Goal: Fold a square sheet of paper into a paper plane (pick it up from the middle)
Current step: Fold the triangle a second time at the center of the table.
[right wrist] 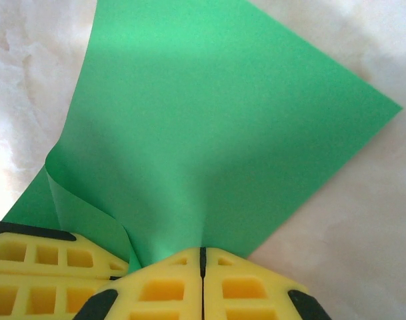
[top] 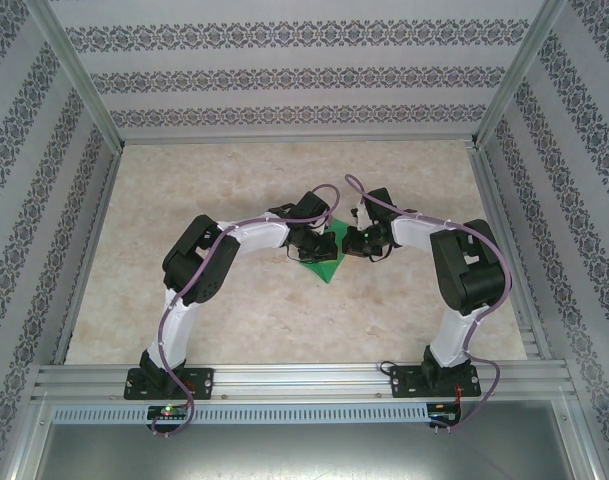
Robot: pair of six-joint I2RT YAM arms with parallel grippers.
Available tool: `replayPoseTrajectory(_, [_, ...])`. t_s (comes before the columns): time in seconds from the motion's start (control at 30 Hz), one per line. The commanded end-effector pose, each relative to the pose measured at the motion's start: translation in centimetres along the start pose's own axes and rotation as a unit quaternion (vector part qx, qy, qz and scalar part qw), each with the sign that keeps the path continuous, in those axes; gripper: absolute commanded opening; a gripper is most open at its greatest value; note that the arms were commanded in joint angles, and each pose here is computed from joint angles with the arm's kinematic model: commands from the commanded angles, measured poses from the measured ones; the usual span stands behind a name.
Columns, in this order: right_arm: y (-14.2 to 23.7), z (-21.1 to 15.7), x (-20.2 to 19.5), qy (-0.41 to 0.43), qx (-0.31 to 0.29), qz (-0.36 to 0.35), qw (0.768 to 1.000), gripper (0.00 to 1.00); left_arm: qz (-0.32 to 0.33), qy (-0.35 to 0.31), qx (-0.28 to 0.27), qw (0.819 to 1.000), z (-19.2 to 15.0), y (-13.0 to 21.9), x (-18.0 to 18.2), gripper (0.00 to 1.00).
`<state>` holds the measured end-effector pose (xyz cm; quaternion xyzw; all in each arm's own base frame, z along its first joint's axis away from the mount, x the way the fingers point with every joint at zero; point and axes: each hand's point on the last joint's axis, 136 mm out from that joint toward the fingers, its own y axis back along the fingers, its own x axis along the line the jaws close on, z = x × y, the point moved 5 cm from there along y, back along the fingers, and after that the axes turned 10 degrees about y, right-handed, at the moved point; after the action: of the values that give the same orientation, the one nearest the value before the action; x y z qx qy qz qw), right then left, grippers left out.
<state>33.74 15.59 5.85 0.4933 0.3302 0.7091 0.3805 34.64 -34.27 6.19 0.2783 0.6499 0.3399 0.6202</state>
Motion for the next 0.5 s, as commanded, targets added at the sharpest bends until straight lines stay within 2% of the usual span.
replayPoseTrajectory(0.0, [-0.4,-1.9,-0.5,-0.005,0.032,-0.006,0.999,0.06,0.021,0.002,0.012,1.0,-0.7,-1.1,1.6,0.18])
replayPoseTrajectory(0.3, [0.4,-1.5,0.1,-0.009,0.018,0.01,1.0,0.06,-0.002,-0.006,0.005,1.0,-0.8,-1.0,1.3,0.39])
replayPoseTrajectory(0.47, [1.7,-0.9,0.0,-0.019,-0.002,0.024,1.0,0.06,-0.015,-0.014,0.003,1.0,-1.1,-0.8,1.1,0.42])
